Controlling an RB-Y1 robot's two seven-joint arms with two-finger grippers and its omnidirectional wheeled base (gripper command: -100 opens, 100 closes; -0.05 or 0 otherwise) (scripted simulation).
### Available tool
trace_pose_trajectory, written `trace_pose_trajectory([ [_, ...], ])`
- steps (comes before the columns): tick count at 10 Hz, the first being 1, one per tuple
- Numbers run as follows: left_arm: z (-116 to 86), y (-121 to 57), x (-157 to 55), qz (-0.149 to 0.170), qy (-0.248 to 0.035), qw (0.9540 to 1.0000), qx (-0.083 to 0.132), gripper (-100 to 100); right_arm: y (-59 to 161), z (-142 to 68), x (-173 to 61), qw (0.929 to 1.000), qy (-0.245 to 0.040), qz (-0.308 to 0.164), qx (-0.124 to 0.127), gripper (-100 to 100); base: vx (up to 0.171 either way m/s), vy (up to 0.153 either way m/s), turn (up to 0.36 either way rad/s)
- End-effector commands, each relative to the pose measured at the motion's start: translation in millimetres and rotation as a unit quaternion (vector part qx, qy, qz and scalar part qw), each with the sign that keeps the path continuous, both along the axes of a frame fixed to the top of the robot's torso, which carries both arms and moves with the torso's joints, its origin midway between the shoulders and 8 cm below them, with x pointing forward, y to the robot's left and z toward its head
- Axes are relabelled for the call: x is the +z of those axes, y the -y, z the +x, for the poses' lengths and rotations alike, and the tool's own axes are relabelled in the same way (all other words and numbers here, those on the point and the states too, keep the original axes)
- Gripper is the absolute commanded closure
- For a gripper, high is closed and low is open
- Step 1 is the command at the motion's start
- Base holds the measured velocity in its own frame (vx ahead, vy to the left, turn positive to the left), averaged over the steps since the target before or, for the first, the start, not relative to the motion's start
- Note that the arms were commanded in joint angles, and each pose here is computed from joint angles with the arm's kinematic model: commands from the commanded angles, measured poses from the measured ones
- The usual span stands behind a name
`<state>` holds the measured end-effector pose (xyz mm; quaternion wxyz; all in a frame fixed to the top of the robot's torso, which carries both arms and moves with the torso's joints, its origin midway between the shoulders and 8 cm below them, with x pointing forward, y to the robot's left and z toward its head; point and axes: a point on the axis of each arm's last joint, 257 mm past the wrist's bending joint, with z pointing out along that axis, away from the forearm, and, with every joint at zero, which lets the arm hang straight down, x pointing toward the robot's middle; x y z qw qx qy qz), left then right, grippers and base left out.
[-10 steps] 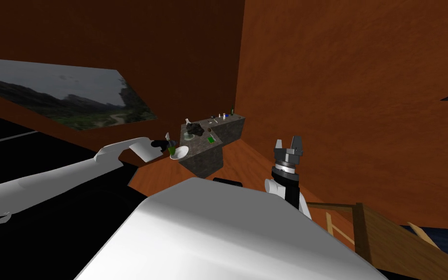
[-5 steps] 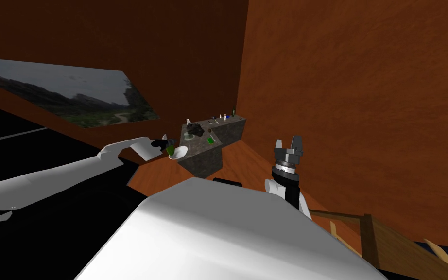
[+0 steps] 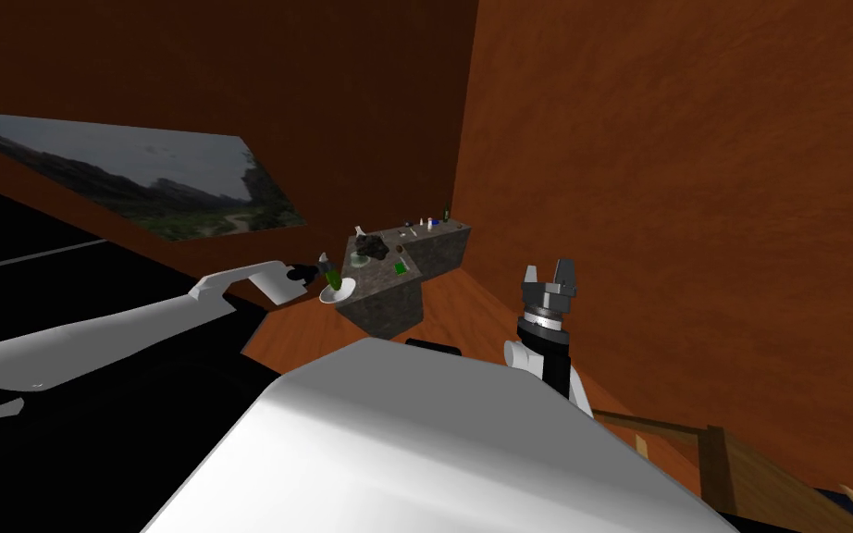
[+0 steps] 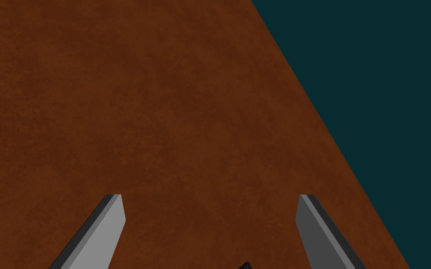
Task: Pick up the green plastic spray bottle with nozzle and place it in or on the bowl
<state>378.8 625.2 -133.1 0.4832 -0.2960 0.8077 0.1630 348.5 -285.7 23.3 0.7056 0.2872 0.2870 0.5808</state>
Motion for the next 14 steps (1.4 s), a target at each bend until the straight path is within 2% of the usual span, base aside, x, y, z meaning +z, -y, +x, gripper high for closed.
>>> trace_pose_trajectory([
  [1, 4.6, -10.9, 1.7, 0.000, 0.010, 0.9999, 0.000, -100, 0.0, 0.0, 0.0, 1.0000, 0.000, 0.000, 0.000, 0, 0.079, -0.083, -0.001],
  [3, 6.8, -20.5, 3.0, -0.001, 0.018, 0.9998, -0.004, -100, 0.0, 0.0, 0.1, 1.0000, 0.000, 0.000, 0.000, 0, 0.007, -0.009, -0.012],
  [4, 9.5, -17.3, 3.4, -0.004, 0.021, 0.9997, -0.011, -100, 0.0, 0.0, 0.1, 1.0000, 0.000, 0.000, 0.000, 0, -0.013, 0.016, 0.000],
  [5, 17.4, -25.9, 7.9, 0.010, 0.028, 0.9994, -0.016, -100, 0.0, 0.0, 0.1, 1.0000, 0.000, 0.000, 0.000, 0, 0.080, -0.072, 0.180],
  [8, 14.7, -50.2, 10.1, 0.013, 0.038, 0.9991, -0.010, -100, 0.0, 0.0, 0.1, 1.0000, 0.000, 0.000, 0.000, 0, 0.066, -0.090, 0.034],
  [10, 20.5, -44.8, 10.9, 0.006, 0.045, 0.9986, -0.028, -100, 0.0, 0.0, 0.1, 1.0000, 0.000, 0.000, 0.000, 0, -0.011, 0.013, -0.002],
  [11, 28.4, -52.0, 19.3, 0.022, 0.051, 0.9979, -0.035, -100, 0.0, 0.0, 0.1, 1.0000, 0.000, 0.000, 0.000, 0, 0.072, -0.084, 0.173],
  [14, 21.5, -74.6, 17.5, 0.023, 0.054, 0.9978, -0.031, -100, 0.0, 0.0, 0.1, 1.0000, 0.000, 0.000, 0.000, 0, 0.063, -0.088, 0.043],
])
